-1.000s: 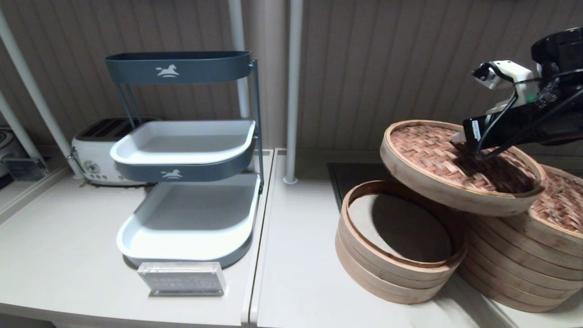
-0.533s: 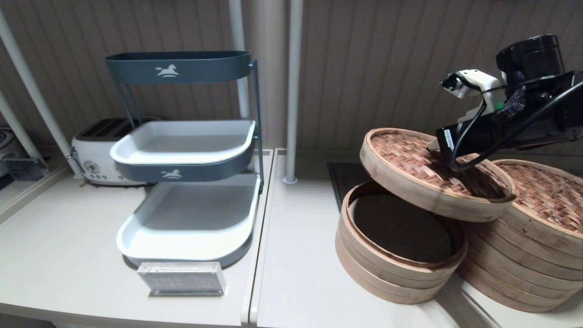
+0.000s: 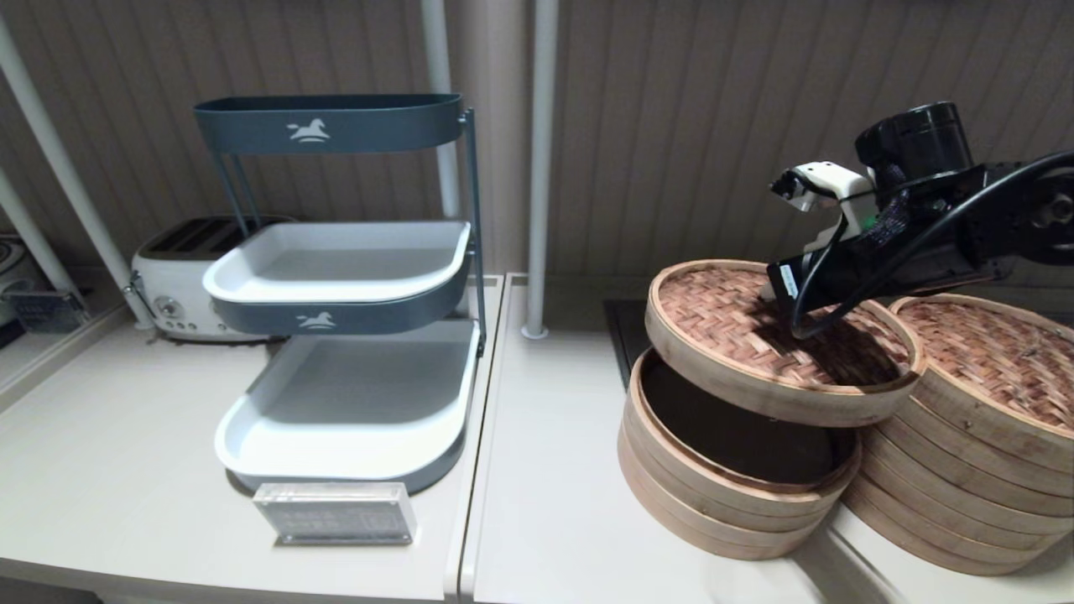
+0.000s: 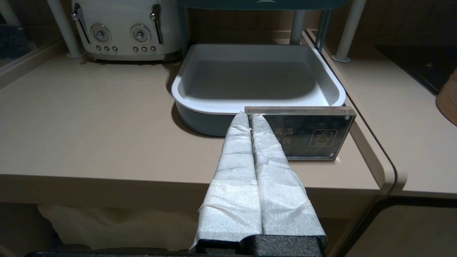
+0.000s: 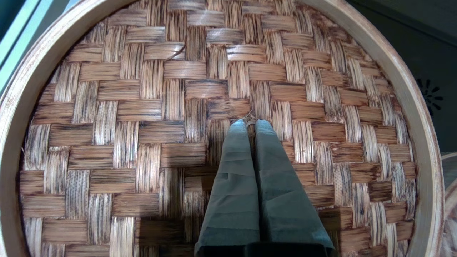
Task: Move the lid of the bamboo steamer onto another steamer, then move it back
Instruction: Put the steamer
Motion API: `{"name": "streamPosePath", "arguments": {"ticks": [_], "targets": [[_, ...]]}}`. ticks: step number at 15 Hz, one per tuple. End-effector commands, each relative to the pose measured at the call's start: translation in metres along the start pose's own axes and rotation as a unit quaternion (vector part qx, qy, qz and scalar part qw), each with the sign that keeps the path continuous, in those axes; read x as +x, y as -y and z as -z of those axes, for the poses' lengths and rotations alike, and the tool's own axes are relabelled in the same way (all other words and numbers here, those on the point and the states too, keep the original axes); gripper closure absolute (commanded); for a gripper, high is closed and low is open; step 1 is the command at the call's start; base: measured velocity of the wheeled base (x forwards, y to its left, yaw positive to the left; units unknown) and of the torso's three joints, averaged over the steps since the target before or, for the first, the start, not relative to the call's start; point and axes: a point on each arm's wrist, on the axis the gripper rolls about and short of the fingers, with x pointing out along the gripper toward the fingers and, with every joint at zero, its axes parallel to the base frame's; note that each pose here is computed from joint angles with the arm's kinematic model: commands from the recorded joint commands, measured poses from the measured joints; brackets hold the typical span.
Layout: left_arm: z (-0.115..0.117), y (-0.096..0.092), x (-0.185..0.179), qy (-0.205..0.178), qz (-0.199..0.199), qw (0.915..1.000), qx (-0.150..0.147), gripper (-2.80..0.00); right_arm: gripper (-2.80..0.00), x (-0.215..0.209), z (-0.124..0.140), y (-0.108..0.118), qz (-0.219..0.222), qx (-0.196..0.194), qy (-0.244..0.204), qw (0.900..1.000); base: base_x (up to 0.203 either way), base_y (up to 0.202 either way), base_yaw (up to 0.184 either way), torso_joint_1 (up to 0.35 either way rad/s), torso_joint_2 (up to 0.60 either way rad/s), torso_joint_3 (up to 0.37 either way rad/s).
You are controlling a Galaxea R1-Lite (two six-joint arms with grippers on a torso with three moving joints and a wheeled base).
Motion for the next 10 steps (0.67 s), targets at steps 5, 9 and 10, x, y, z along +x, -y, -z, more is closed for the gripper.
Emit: {"name": "streamPosePath", "arguments": {"ticks": [5, 9, 10], "targets": [[0.008, 0.000, 0.002, -0.013, 0.000, 0.9999, 0.000, 0.00, 0.00, 0.024, 0.011, -0.005, -0.003, -0.003, -0.018, 1.000, 0.000, 0.000, 0.000, 0.000, 0.00, 0.000], [0.008, 0.000, 0.002, -0.013, 0.000, 0.9999, 0.000, 0.00, 0.00, 0.034, 0.019, -0.006, -0.004, -0.004, -0.031, 1.000, 0.000, 0.000, 0.000, 0.000, 0.00, 0.000], [0.008, 0.000, 0.002, -0.013, 0.000, 0.9999, 0.000, 0.00, 0.00, 0.036, 0.022, -0.006, -0.004, -0.004, -0.032, 0.999, 0.000, 0.000, 0.000, 0.000, 0.00, 0.000]]}}
